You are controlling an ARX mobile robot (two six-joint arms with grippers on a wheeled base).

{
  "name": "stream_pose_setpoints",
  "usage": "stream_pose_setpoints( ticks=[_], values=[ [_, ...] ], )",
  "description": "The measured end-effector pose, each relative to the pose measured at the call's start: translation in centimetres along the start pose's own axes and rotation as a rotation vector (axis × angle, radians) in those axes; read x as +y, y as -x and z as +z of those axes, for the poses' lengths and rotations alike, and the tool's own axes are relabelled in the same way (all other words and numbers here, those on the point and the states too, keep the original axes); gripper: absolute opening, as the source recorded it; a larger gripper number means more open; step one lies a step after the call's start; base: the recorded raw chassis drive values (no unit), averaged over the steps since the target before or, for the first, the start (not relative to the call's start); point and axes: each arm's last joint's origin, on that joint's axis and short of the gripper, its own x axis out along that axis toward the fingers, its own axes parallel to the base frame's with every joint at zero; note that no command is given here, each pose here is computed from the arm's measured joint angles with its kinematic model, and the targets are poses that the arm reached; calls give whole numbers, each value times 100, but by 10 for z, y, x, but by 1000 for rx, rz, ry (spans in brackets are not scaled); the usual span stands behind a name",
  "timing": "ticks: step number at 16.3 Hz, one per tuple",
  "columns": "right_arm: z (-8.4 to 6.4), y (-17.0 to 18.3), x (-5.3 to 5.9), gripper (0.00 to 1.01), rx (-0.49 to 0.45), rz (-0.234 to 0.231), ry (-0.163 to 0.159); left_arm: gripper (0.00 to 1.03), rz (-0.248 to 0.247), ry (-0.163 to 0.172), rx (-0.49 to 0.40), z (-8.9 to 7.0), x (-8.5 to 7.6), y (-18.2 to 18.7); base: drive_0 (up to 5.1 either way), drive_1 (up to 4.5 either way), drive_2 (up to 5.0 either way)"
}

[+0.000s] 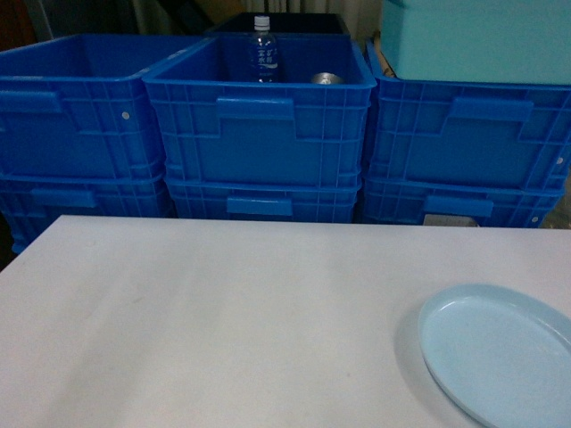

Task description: Place blue tray on left shelf second layer neatly

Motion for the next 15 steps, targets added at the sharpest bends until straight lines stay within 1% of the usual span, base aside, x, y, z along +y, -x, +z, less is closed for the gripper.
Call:
stream_pose_setpoints(
  ticks=[1, 2, 3, 4, 5, 6, 8, 11, 13, 15],
  values=[
    [-5, -24, -16, 98, 100, 15, -119, 98, 0, 0, 0, 0, 0, 0, 0, 0, 0],
    [-53, -52, -76, 98, 309, -60, -405, 98, 0, 0, 0, 0, 0, 0, 0, 0, 0],
    [-78, -56, -84, 98, 398, -18, -480, 98, 0, 0, 0, 0, 0, 0, 0, 0, 0],
    [-90, -60, -83, 98, 441, -15, -495, 98, 0, 0, 0, 0, 0, 0, 0, 0, 0],
    [-102, -62, -83, 98, 488, -24, -513, 98, 0, 0, 0, 0, 0, 0, 0, 0, 0],
    [-114, -65, -85, 98, 522, -64, -520, 98, 0, 0, 0, 0, 0, 0, 0, 0, 0],
    [-116, -66, -86, 98, 526, -81, -521, 98, 0, 0, 0, 0, 0, 0, 0, 0, 0],
    [-115, -67, -87, 98, 510, -90, -511, 98, 0, 0, 0, 0, 0, 0, 0, 0, 0],
    [-111, -68, -87, 98, 494, -95, -495, 98, 0, 0, 0, 0, 0, 0, 0, 0, 0],
    [-104, -67, -87, 98, 466, -93, -479, 98, 0, 0, 0, 0, 0, 0, 0, 0, 0]
  ],
)
